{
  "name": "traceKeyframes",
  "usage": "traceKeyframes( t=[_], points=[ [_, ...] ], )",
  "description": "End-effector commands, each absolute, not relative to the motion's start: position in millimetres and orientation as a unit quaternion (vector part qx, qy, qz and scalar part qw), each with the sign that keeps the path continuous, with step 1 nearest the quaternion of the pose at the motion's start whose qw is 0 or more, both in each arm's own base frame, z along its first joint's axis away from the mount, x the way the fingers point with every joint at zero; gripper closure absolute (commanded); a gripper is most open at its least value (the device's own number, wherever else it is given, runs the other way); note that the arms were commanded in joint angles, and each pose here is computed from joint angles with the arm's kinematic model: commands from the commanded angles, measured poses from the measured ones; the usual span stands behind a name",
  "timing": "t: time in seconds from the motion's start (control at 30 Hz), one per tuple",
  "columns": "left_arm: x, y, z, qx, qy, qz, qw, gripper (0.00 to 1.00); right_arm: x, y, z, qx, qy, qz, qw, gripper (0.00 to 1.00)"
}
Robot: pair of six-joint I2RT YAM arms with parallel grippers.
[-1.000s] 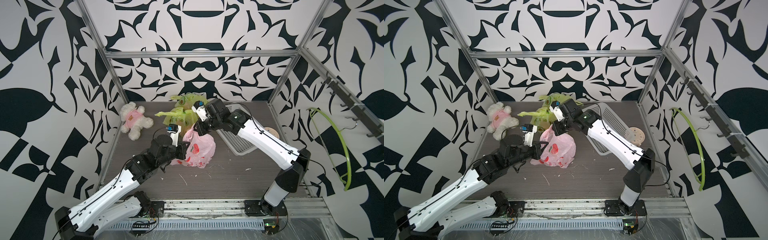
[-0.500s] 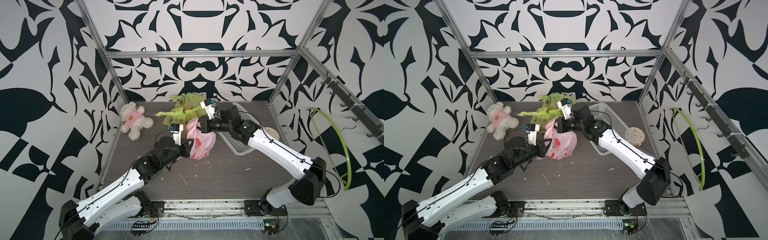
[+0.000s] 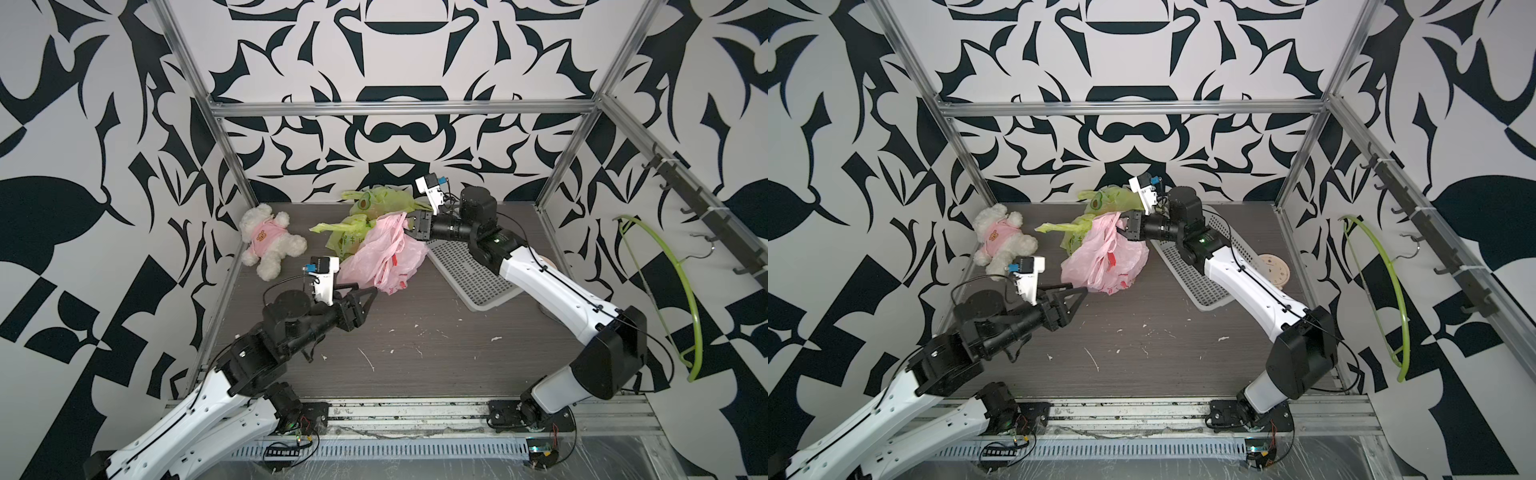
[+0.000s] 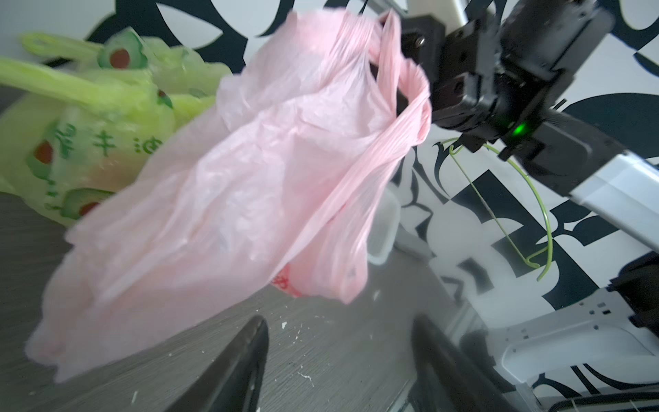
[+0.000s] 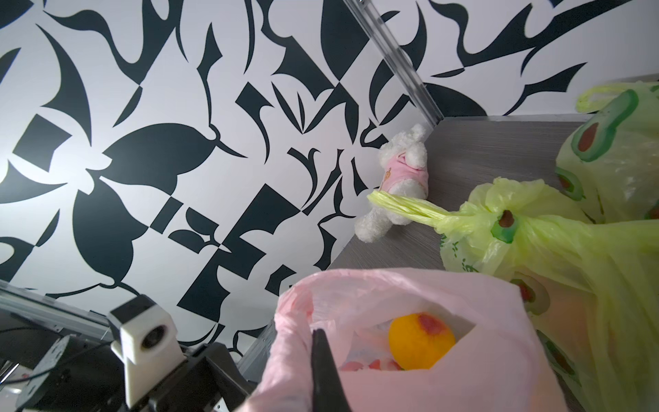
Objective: Place the peach into a plastic bag & tie a knot
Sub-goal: Cross the plastic bag at the center of the board.
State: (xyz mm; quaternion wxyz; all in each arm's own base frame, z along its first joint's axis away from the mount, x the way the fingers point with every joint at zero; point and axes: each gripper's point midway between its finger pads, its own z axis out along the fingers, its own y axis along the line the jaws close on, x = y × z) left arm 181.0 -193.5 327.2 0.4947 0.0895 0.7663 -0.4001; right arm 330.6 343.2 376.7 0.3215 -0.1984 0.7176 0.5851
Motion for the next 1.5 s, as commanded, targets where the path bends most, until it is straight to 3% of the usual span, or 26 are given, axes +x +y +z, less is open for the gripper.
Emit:
traceKeyframes(
  t=[0.0,0.17,0.5,0.57,0.7,0.9,1.47],
  points=[
    [178.5,-157.4,333.9,0.077,0.776,-0.336,0.528,0.28,309.7,345.8,414.8,-0.259,0.673,0.610,0.329,1.00],
    [187.1,-143.8,350.5,0.091,0.780,-0.271,0.557,0.25,302.0,347.9,412.5,-0.275,0.673,0.616,0.305,1.00],
    [234.9,-214.1,313.7,0.178,0.812,-0.219,0.511,0.21,288.9,346.5,416.6,-0.289,0.664,0.626,0.290,1.00],
    [239.2,-225.9,300.9,0.189,0.820,-0.220,0.493,0.26,286.4,345.9,417.1,-0.292,0.662,0.627,0.288,1.00],
    [243.4,-230.8,284.7,0.186,0.832,-0.214,0.476,0.61,281.4,344.3,412.5,-0.300,0.667,0.622,0.280,1.00],
    [240.5,-222.1,279.7,0.171,0.832,-0.215,0.482,1.00,276.6,340.0,407.9,-0.304,0.670,0.617,0.280,1.00],
    [223.3,-179.7,322.1,0.132,0.808,-0.211,0.534,1.00,278.5,326.0,379.4,-0.312,0.736,0.531,0.282,1.00]
  ],
)
